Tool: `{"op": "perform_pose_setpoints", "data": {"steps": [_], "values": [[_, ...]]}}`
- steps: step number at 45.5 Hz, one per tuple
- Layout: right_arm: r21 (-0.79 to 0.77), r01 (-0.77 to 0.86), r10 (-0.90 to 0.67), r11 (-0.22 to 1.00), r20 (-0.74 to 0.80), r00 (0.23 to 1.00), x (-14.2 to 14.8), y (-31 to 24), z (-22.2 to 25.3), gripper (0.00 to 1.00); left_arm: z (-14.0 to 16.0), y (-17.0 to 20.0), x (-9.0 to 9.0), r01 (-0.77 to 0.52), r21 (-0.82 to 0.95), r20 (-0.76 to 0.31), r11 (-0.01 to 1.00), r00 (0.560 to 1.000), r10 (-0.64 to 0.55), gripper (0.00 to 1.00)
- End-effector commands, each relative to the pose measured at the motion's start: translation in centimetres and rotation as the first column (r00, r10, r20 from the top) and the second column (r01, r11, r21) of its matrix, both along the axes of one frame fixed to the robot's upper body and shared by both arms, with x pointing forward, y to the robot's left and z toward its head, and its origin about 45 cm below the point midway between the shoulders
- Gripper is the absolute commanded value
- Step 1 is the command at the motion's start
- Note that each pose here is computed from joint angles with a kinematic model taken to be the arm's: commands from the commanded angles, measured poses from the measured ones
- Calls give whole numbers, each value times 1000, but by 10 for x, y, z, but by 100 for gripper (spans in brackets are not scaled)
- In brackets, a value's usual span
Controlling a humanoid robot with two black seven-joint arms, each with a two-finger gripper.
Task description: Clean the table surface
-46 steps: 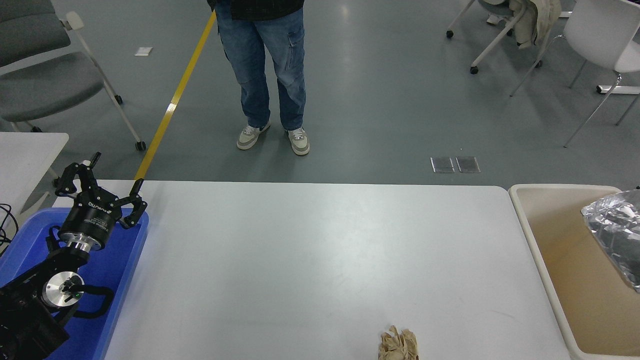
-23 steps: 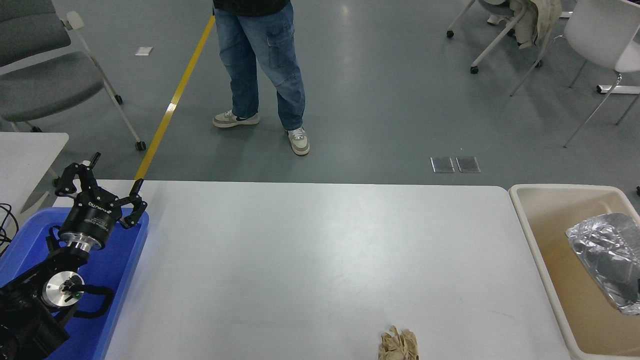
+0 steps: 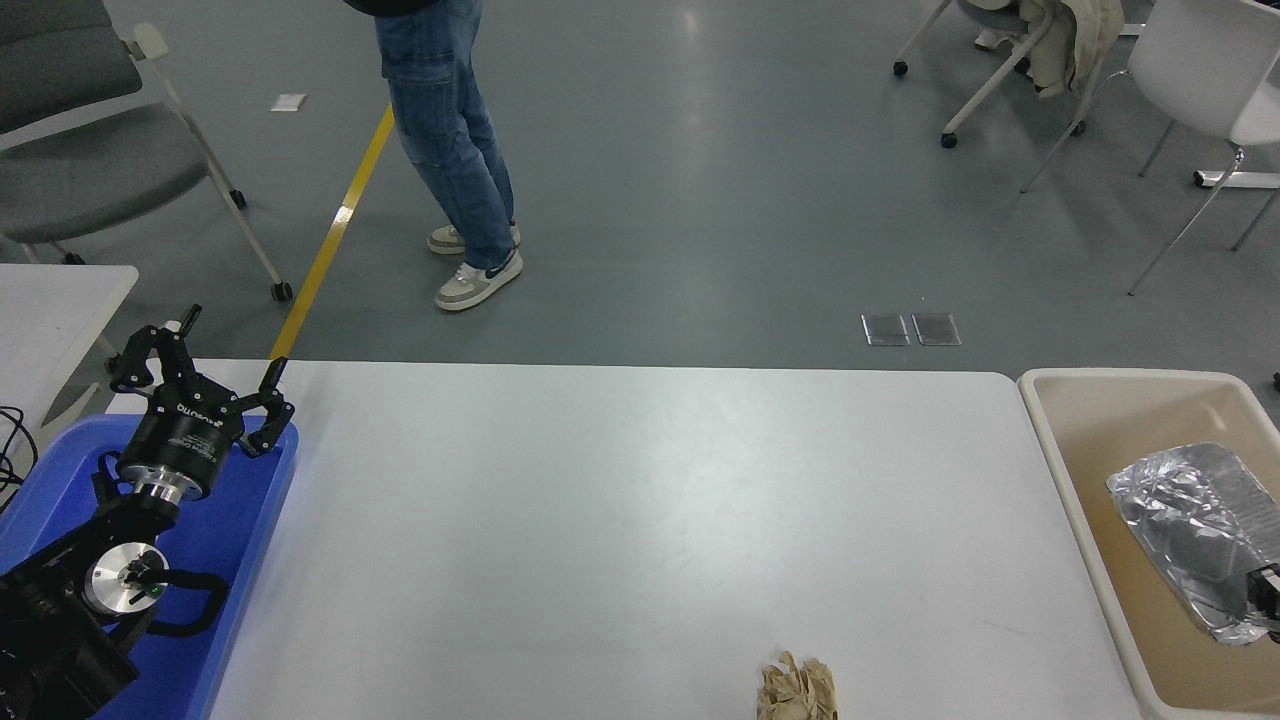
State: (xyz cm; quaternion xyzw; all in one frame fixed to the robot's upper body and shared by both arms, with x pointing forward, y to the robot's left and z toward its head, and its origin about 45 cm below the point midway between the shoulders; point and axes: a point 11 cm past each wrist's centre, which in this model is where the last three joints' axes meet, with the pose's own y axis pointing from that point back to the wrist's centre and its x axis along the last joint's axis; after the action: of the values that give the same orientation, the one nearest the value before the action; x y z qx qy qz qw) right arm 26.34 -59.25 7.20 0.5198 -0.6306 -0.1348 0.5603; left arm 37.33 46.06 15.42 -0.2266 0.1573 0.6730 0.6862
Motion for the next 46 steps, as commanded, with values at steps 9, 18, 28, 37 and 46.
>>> {"op": "perform_pose_setpoints", "data": {"steps": [9,18,28,37,46], "values": [[-37,25,-24,999,31,999,2,-3,2,30,0,0,0,1,0,1,1000,1000,-1,100],[-51,42,-39,998,56,998,5,-5,6,65,0,0,0,0,0,0,1000,1000,0,100],[-53,43,-38,998,83,996,15,-5,15,97,0,0,0,0,0,0,1000,1000,0,100],[-1,57,-55,998,222,974,59,-1,53,98,0,-1,0,0,-1,0,1000,1000,0,100],[82,153,-174,985,480,860,104,-20,133,98,0,0,0,0,0,0,1000,1000,0,100]]}}
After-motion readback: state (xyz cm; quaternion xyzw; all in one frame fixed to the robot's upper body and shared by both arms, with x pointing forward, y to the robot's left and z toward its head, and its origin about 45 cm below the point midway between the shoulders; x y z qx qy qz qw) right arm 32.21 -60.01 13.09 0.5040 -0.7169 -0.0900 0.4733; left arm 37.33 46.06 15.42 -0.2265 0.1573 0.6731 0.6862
